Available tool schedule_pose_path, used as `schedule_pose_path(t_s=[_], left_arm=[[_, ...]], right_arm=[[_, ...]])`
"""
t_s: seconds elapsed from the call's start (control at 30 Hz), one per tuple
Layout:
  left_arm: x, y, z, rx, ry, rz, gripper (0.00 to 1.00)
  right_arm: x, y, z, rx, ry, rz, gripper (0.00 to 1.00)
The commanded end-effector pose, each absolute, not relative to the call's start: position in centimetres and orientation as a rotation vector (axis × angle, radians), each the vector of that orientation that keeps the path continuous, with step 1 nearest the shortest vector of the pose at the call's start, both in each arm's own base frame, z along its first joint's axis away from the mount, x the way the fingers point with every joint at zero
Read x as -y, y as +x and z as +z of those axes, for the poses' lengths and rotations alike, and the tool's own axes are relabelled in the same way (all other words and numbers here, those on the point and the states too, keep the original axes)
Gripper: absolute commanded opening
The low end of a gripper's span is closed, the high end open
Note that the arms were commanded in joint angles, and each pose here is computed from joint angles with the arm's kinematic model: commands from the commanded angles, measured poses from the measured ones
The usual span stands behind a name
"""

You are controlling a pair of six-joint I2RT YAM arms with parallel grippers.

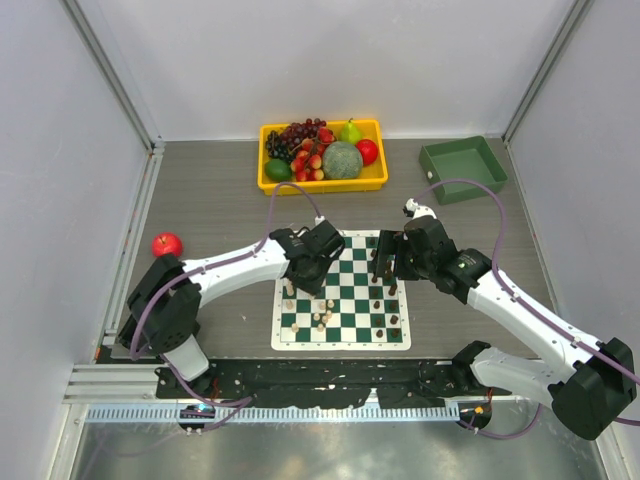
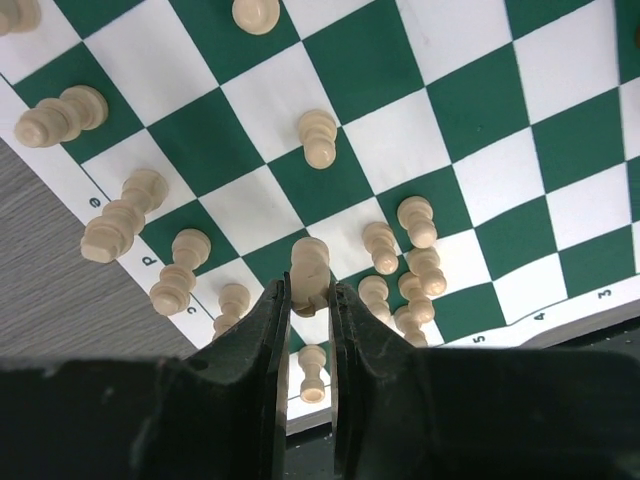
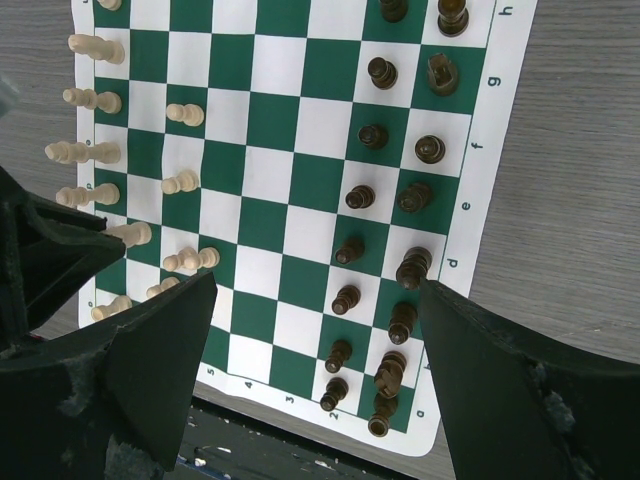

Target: Set up the chess pieces on the board

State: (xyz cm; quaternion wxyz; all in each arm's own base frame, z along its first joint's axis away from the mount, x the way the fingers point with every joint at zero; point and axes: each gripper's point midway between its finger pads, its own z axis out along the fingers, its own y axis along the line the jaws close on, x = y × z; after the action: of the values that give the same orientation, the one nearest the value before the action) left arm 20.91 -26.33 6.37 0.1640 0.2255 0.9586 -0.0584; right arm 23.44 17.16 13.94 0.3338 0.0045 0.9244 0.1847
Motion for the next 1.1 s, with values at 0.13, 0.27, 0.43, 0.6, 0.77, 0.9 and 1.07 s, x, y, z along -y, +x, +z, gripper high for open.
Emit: schedule_pose_path(t_s=[0.13, 0.27, 0.43, 0.6, 0.77, 0.9, 1.07], left_arm=[[26.6, 21.8, 11.1, -2.626, 0.614, -0.235, 0.15], [26.0, 21.5, 12.3, -2.601, 0.603, -0.250, 0.15], [25.0, 20.9, 13.5, -2.578, 0.584, -0.262, 0.15], [23.7, 20.2, 14.2, -2.569, 0.556, -0.255, 0.15], [22.3, 19.2, 13.4, -2.600, 0.534, -0.220, 0.15], [21.5, 18.6, 12.7, -2.619, 0.519, -0.205, 0.15], [20.8, 17.9, 12.0, -2.649, 0.503, -0.182, 0.15]], right_arm=[[-17.0, 24.0, 15.1, -2.361, 0.036, 0.488, 0.89], [-17.1, 23.8, 14.6, -2.377, 0.049, 0.497, 0.88], [-17.4, 23.8, 14.5, -2.376, 0.043, 0.515, 0.89], [-17.6, 24.1, 15.0, -2.364, 0.039, 0.522, 0.88], [-17.6, 24.0, 15.2, -2.362, 0.039, 0.531, 0.89], [-17.4, 23.8, 15.1, -2.363, 0.039, 0.523, 0.88], [-17.7, 23.9, 15.0, -2.370, 0.028, 0.529, 0.89]])
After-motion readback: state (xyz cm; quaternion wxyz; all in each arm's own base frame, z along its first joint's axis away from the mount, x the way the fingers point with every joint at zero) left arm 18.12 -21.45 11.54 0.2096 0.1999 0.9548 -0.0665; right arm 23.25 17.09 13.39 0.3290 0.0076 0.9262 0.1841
